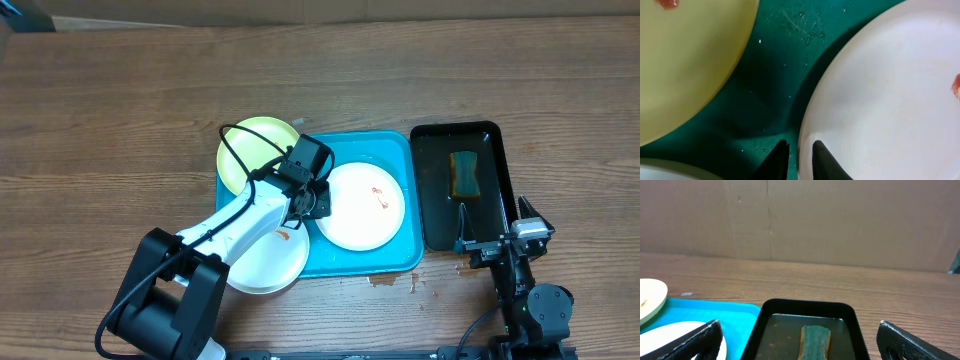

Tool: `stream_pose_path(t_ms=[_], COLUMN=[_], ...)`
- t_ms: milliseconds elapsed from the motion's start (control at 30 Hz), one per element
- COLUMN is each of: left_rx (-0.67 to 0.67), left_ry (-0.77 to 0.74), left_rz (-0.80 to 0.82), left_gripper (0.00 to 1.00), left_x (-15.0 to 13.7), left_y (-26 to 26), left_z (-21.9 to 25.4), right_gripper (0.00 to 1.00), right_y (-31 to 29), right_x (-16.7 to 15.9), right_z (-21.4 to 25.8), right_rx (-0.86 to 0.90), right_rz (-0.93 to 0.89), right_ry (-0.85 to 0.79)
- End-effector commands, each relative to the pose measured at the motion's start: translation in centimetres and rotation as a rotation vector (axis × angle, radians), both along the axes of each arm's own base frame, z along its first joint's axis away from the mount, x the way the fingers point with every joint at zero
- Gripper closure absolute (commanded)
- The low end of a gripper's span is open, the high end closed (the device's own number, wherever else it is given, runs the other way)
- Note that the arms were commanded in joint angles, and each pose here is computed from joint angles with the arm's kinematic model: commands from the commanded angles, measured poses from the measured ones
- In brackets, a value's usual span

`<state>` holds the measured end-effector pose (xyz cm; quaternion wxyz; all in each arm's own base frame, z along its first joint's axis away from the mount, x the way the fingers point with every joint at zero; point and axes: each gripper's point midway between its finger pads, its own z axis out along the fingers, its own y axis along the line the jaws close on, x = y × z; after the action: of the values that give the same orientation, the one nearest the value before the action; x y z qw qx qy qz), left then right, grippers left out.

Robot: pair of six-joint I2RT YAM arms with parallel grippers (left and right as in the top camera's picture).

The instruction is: Clean dirty plates on tray and stack at the side

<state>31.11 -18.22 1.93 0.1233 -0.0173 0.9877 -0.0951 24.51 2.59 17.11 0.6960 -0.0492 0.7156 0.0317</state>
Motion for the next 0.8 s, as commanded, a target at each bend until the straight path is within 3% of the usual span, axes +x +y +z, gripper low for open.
stream_pose_path(t_ms=[0,467,600,767], left_rx=[0.025,0.033,0.036,0.056], left_ry=[0.012,0.054,0.014,-0.041], left_rz=[0.012,0.008,0.016,0.033], left_gripper=[0.81,0.82,0.96,0.96], left_x=[-0.5,-0.7,0.3,1.4], left_y=[0.4,0.2,0.2,0.5], left_z=[-0.8,-3.0,-2.7,-2.5], right_gripper=[0.0,0.0,0.0,0.0], right_y=[-0.3,-0.3,-0.3,-0.3], right_x=[0.0,0.0,0.0,0.0], right_z=[-0.1,-0.1,-0.1,-0.1], right_rx=[-0.004,-0.004,-0.004,-0.004], right_rz=[-0.015,-0.015,-0.016,-0.015], right_ry=[-0.006,-0.006,-0.006,-0.006])
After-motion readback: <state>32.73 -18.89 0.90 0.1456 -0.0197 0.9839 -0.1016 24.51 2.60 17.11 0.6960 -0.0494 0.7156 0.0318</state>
